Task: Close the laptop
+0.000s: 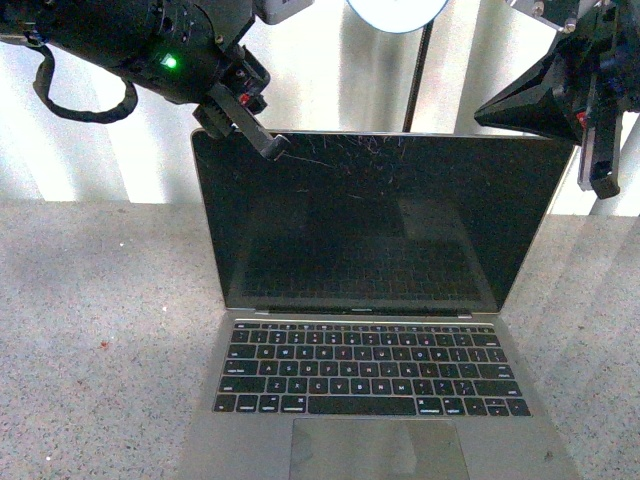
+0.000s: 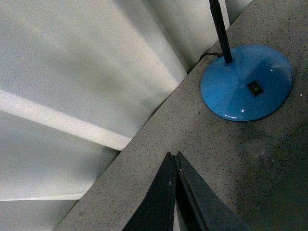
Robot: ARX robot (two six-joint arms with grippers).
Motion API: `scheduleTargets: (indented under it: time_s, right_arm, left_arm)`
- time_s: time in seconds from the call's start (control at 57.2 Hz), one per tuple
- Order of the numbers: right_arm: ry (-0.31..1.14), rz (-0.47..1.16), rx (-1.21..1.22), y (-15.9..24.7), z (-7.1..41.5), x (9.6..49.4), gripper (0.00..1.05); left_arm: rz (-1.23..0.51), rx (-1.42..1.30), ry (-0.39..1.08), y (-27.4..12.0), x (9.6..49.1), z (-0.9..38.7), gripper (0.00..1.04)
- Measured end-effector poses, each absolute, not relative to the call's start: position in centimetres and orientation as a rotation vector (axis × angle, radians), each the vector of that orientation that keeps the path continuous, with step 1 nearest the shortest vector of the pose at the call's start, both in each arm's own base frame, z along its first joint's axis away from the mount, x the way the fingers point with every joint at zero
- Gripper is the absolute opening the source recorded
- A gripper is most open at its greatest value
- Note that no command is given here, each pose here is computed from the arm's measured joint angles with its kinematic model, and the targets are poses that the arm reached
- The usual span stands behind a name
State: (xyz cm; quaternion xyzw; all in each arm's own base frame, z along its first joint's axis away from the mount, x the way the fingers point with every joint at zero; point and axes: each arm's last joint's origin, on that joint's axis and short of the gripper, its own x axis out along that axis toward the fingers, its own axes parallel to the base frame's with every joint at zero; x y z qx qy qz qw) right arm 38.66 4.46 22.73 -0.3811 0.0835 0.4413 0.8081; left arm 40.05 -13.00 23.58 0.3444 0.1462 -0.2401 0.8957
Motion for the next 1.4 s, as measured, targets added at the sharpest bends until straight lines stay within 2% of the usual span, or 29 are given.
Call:
scheduleTargets:
  time_s: [1.399]
  right_arm:
    - [0.302, 1.1, -0.932, 4.8, 19.9, 33.9, 0.03]
  left_arm:
    - [-0.633, 0.669, 0.477, -12.1, 36.0, 21.6, 0.04]
